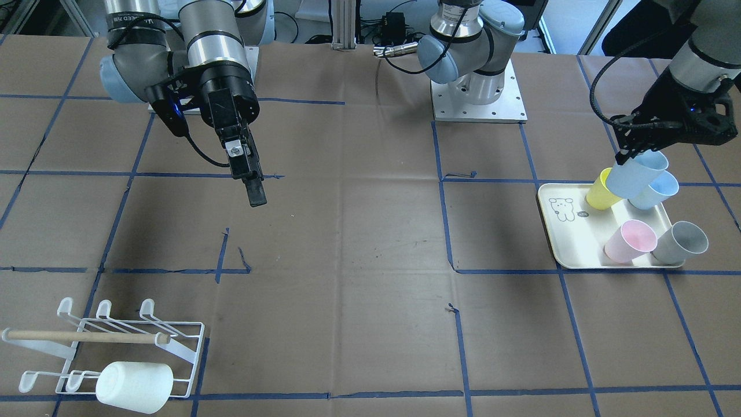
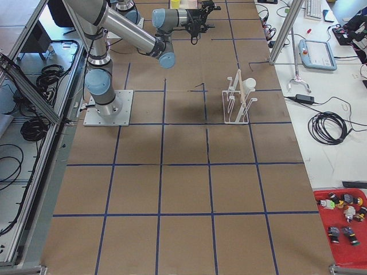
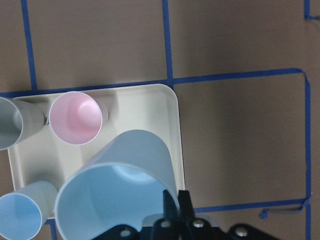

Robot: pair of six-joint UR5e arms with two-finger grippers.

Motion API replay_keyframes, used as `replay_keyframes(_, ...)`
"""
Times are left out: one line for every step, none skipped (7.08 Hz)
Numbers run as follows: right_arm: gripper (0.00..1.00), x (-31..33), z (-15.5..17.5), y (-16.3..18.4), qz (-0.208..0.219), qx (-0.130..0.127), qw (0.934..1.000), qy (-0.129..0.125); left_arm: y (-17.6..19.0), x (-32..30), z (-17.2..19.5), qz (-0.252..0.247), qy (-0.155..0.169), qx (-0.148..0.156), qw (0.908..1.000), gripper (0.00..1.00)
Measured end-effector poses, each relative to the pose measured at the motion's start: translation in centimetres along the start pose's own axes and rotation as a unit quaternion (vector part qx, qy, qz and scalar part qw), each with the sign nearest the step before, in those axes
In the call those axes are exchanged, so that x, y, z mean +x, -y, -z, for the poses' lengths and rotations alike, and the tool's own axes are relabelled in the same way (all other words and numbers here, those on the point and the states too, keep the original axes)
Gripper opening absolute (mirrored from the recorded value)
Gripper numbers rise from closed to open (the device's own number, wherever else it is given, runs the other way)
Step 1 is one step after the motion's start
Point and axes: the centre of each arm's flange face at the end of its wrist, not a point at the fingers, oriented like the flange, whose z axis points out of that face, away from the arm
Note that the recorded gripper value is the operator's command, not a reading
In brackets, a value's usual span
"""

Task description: Transfer IKEA cup to right arm and place on rack

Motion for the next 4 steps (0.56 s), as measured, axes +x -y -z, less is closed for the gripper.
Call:
replay_keyframes(1.0,0.0,0.0,0.0,0.0,0.0,1.0,-0.001,1.5,1.1,1.2,-0.011,-0.029,0.031,0.999,0.0)
replay_keyframes(1.0,0.1,0.0,0.0,-0.001,0.001,1.0,-0.002,2.6,2.3,1.9,-0.019,-0.073,0.07,0.9947,0.0)
replay_keyframes(1.0,0.1,0.0,0.0,-0.002,0.001,1.0,-0.003,3.8,3.3,2.0,-0.029,-0.127,0.122,0.984,0.0)
replay_keyframes(1.0,0.0,0.0,0.0,-0.003,0.0,1.0,-0.004,5.1,4.2,1.9,-0.045,-0.176,0.179,0.967,0.0)
